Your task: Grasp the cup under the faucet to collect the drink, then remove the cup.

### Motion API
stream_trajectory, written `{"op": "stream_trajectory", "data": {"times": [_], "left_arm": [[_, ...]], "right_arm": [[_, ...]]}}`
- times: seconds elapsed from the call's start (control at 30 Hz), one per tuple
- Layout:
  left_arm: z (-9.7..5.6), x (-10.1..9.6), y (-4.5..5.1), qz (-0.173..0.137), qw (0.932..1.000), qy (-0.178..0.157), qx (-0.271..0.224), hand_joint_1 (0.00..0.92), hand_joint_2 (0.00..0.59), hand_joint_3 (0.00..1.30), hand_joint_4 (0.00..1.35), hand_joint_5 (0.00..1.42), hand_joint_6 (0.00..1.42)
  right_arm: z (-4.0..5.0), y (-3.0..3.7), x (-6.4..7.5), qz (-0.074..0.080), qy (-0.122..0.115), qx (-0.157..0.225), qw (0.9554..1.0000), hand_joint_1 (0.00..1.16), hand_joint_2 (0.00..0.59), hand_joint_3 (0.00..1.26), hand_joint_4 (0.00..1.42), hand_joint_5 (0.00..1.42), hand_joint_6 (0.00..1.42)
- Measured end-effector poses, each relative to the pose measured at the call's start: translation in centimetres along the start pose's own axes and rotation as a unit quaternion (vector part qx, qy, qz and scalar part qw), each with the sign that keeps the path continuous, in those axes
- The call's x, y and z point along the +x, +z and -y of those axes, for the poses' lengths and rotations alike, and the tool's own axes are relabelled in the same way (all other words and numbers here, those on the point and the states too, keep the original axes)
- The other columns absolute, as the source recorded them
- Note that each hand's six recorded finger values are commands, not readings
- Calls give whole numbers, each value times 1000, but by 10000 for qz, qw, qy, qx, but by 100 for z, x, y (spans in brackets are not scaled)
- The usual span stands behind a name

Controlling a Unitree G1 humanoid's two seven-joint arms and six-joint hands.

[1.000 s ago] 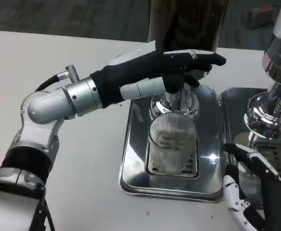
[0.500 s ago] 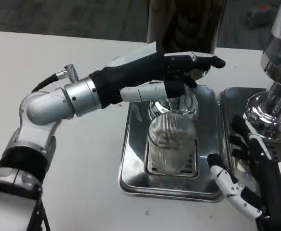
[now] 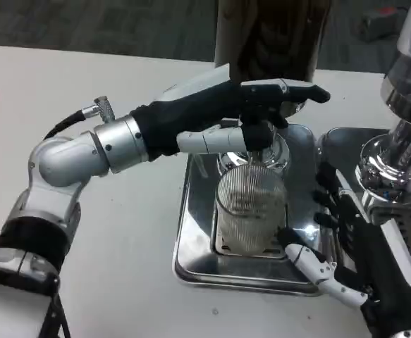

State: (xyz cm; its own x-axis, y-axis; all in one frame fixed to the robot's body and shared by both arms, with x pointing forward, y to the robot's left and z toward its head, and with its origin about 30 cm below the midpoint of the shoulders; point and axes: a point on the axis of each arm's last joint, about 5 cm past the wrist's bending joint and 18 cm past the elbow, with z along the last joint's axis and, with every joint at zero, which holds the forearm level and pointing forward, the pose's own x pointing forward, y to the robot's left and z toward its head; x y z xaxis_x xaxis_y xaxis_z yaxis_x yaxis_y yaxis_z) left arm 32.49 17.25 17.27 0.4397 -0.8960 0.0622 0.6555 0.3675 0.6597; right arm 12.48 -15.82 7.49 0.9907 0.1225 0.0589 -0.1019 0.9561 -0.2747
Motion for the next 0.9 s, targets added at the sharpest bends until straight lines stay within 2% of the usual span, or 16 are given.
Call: {"op": "stream_trajectory", "data": {"times": [0.1,0.2,0.47,0.9], "left_arm": [[0,-5,2,-2,10000,-11,41,0,3,193,35,8,0],[0,-7,5,3,10000,-8,59,0,2,193,35,8,0],[0,-11,9,-1,9999,-3,107,0,7,193,34,0,0],[2,-19,10,1,9999,28,150,0,6,193,34,0,8]], "right_arm": [[12,1,61,64,164,-19,9998,740,230,5,32,62,162],[29,-17,120,60,308,-3,9995,747,230,0,25,58,162],[54,-43,241,56,486,57,9988,778,224,0,0,16,144],[82,-103,365,-97,705,78,9974,787,218,0,0,0,118]]}}
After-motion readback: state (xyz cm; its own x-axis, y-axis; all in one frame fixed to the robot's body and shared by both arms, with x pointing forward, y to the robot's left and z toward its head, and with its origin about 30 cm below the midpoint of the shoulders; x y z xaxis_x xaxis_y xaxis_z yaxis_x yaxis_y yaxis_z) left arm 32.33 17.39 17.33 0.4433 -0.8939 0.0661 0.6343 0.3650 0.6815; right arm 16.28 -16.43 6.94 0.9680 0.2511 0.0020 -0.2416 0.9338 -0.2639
